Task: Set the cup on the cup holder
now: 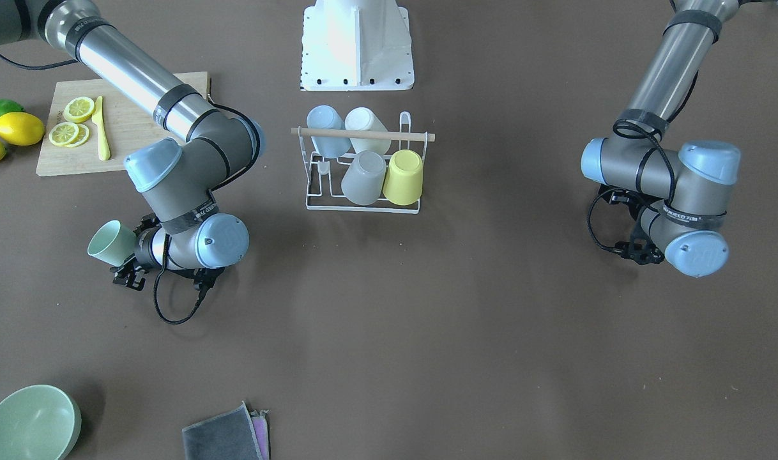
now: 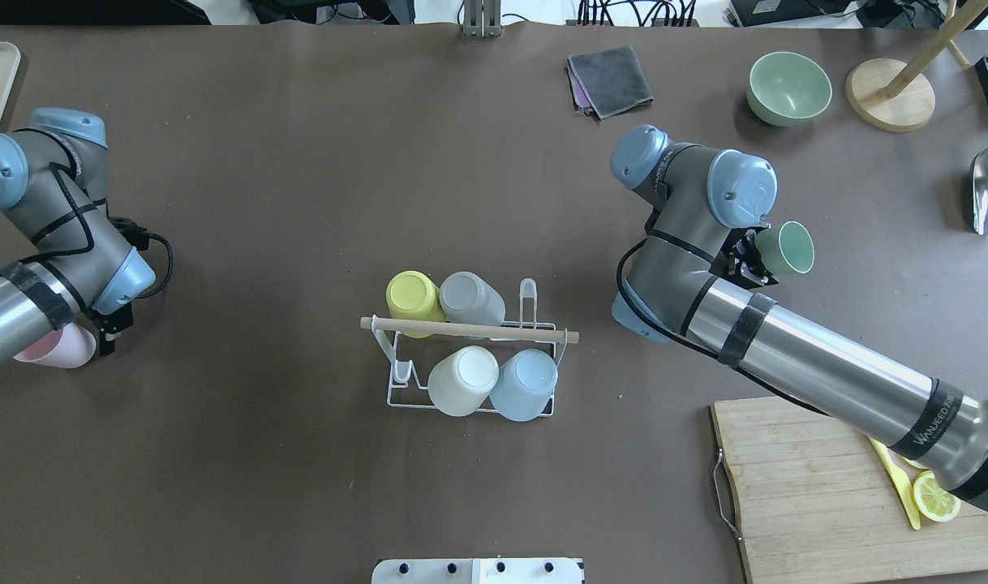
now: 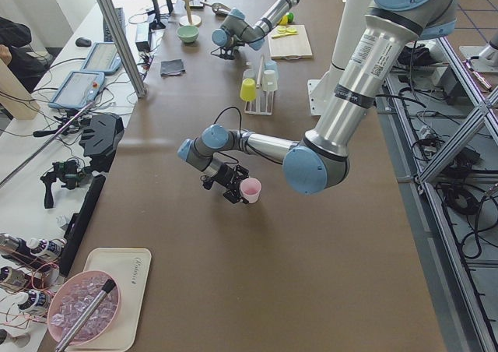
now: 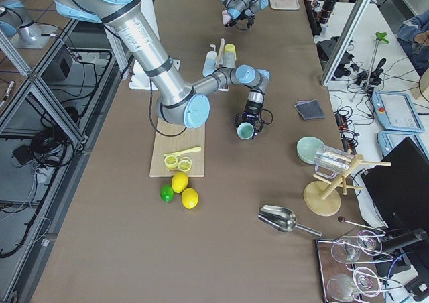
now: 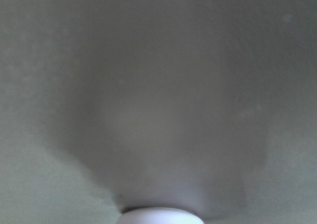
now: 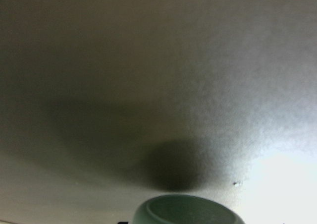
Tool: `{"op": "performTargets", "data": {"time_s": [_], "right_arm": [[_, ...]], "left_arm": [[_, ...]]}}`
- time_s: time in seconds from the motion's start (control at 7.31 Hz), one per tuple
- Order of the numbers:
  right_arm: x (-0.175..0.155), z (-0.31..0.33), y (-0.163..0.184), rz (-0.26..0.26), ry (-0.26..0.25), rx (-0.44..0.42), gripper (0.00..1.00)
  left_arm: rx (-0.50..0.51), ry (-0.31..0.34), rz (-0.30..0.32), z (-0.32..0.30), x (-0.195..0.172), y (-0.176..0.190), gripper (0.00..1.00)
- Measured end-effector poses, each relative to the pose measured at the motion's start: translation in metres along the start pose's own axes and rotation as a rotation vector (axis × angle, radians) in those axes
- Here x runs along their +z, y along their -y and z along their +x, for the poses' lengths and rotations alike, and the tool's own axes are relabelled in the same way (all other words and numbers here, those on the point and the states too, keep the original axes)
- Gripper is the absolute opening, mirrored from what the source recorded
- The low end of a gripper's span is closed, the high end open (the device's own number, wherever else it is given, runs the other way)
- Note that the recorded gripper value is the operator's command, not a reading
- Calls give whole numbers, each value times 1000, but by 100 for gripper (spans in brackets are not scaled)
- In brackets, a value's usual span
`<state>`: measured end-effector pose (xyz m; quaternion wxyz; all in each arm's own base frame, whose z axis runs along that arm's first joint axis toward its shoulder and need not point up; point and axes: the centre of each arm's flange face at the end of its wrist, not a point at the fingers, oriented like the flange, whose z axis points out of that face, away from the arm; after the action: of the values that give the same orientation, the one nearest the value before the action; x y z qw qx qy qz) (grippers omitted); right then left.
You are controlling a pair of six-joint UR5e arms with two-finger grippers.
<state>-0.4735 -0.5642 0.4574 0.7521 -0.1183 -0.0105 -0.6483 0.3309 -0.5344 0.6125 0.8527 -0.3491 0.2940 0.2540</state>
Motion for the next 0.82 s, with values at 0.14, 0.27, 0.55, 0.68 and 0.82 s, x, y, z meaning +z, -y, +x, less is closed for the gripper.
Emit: {"op": "performTargets", "data": {"time_s": [0.14, 0.27, 0.55, 0.68, 0.82], "right_arm": [[-3, 2, -3, 0, -11, -9, 0], [-5, 7, -8, 1, -16, -20, 0], [-7, 24, -26, 12, -13, -31, 0], [-10, 35, -37, 26, -9, -15, 0], [-15, 47, -51, 53, 6, 18, 0]], "left_arm": [[-2, 2, -4, 0, 1, 0, 98], [-4, 5, -6, -1, 1, -1, 98], [-2, 8, -10, 0, 3, 0, 92], [-2, 9, -12, 1, 4, 0, 80], [-2, 9, -13, 0, 4, 0, 62]]}}
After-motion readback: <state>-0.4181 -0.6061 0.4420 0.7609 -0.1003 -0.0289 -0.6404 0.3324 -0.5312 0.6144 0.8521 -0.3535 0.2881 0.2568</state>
